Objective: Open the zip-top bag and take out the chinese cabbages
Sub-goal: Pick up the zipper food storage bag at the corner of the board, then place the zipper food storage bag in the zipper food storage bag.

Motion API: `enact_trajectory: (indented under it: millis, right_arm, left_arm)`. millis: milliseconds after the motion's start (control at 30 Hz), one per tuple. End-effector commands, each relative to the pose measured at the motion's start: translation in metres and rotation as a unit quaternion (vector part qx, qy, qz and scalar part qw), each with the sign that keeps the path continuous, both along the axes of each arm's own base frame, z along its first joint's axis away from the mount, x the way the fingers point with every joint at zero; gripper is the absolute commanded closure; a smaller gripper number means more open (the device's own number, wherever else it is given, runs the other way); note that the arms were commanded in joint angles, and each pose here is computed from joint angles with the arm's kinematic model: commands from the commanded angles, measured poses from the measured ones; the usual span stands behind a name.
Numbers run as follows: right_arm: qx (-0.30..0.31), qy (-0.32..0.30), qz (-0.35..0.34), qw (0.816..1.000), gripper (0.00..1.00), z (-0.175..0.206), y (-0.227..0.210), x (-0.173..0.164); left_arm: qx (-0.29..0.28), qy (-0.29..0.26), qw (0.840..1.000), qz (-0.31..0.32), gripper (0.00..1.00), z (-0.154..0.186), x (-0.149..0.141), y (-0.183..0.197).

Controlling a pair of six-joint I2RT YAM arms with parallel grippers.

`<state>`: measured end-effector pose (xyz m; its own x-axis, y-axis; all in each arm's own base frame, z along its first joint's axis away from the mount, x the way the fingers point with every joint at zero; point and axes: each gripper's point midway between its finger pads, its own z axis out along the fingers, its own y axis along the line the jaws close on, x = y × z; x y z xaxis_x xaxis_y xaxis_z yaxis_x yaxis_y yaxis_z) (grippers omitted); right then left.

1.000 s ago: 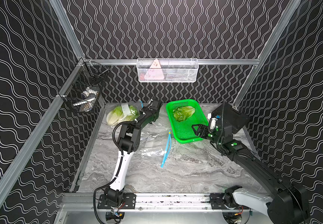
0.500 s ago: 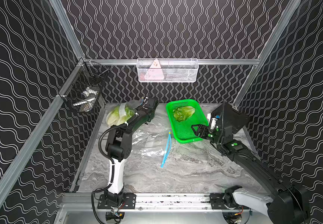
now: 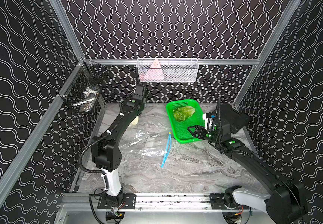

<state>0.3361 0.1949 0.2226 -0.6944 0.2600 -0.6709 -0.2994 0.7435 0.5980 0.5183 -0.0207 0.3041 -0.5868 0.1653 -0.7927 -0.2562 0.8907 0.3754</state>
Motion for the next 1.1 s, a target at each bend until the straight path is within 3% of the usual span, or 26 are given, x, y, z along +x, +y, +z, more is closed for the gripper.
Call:
enact_trajectory:
  millis: [0,233,467,567,733,800,967,1067]
  right_arm:
    - [0.000,0.011,0.036,0.999,0.19,-0.002,0.009,-0.008]
    - [0.010,-0.016,0.053,0.998,0.18,0.015,0.011,-0.015]
    - [0.012,-0.025,0.059,0.998,0.17,0.023,0.010,-0.021]
    - [0.014,-0.025,0.063,0.998,0.17,0.024,0.011,-0.023]
    - [0.019,-0.031,0.074,0.997,0.17,0.030,0.014,-0.027]
    - [0.020,-0.032,0.077,0.996,0.17,0.031,0.014,-0.028]
    - [0.015,-0.017,0.071,0.997,0.17,0.031,0.018,-0.025]
    - [-0.004,-0.011,0.068,0.998,0.17,0.030,0.033,-0.026]
  left_arm:
    - [0.000,-0.090,0.996,0.005,1.00,0.062,0.009,0.008]
    - [-0.029,-0.116,0.993,-0.020,1.00,0.107,-0.002,0.001]
    - [-0.132,-0.113,0.981,-0.085,1.00,0.114,-0.050,-0.022]
    - [-0.168,-0.096,0.976,-0.104,1.00,0.096,-0.075,-0.031]
    - [-0.197,-0.019,0.966,-0.165,1.00,0.035,-0.117,-0.059]
    - [-0.203,0.000,0.966,-0.158,1.00,0.010,-0.134,-0.061]
    - [-0.251,0.064,0.946,-0.194,1.00,-0.051,-0.164,-0.089]
    - [-0.278,0.087,0.932,-0.214,0.89,-0.071,-0.175,-0.102]
